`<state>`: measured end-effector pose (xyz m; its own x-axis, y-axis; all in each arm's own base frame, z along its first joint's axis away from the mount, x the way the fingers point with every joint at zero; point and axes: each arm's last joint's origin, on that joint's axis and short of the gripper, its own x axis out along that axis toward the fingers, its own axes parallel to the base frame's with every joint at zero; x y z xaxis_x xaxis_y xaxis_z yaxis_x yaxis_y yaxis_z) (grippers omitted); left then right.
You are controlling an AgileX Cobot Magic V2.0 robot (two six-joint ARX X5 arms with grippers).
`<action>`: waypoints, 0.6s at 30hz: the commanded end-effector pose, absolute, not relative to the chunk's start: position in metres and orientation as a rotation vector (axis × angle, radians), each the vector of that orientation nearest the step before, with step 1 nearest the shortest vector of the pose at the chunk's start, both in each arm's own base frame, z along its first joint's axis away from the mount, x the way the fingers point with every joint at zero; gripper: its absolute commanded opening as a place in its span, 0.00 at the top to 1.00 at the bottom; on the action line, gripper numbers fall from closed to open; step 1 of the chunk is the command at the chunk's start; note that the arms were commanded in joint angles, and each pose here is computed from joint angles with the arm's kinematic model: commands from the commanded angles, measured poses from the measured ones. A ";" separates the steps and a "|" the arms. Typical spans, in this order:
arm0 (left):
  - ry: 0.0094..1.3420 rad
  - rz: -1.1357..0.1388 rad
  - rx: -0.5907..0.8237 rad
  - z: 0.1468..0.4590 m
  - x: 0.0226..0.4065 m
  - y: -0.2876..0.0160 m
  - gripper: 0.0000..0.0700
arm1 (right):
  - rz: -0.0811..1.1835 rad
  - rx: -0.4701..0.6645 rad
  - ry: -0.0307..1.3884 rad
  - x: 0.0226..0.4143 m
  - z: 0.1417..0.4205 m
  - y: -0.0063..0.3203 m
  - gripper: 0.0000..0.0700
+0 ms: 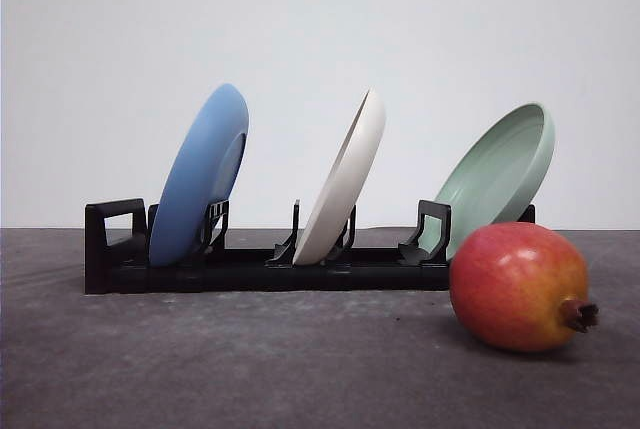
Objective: Place pomegranate in white plate
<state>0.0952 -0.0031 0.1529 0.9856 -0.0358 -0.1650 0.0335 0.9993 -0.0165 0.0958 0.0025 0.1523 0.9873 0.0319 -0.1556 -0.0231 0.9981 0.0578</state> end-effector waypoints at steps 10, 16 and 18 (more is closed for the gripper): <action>0.160 -0.029 -0.223 0.183 0.092 -0.004 1.00 | 0.057 0.378 0.090 0.090 0.189 0.004 1.00; 0.202 -0.154 -0.258 0.226 0.097 -0.010 1.00 | 0.127 0.378 0.120 0.084 0.250 0.006 1.00; 0.241 -0.217 -0.260 0.243 0.100 -0.013 1.00 | 0.180 0.342 0.142 0.085 0.272 0.007 1.00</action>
<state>0.0995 -0.0115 0.2306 0.9514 -0.2113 -0.2239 0.1486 0.9521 -0.2671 0.0851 0.0066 0.2605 0.9758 0.1817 -0.1214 -0.1259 0.9216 0.3672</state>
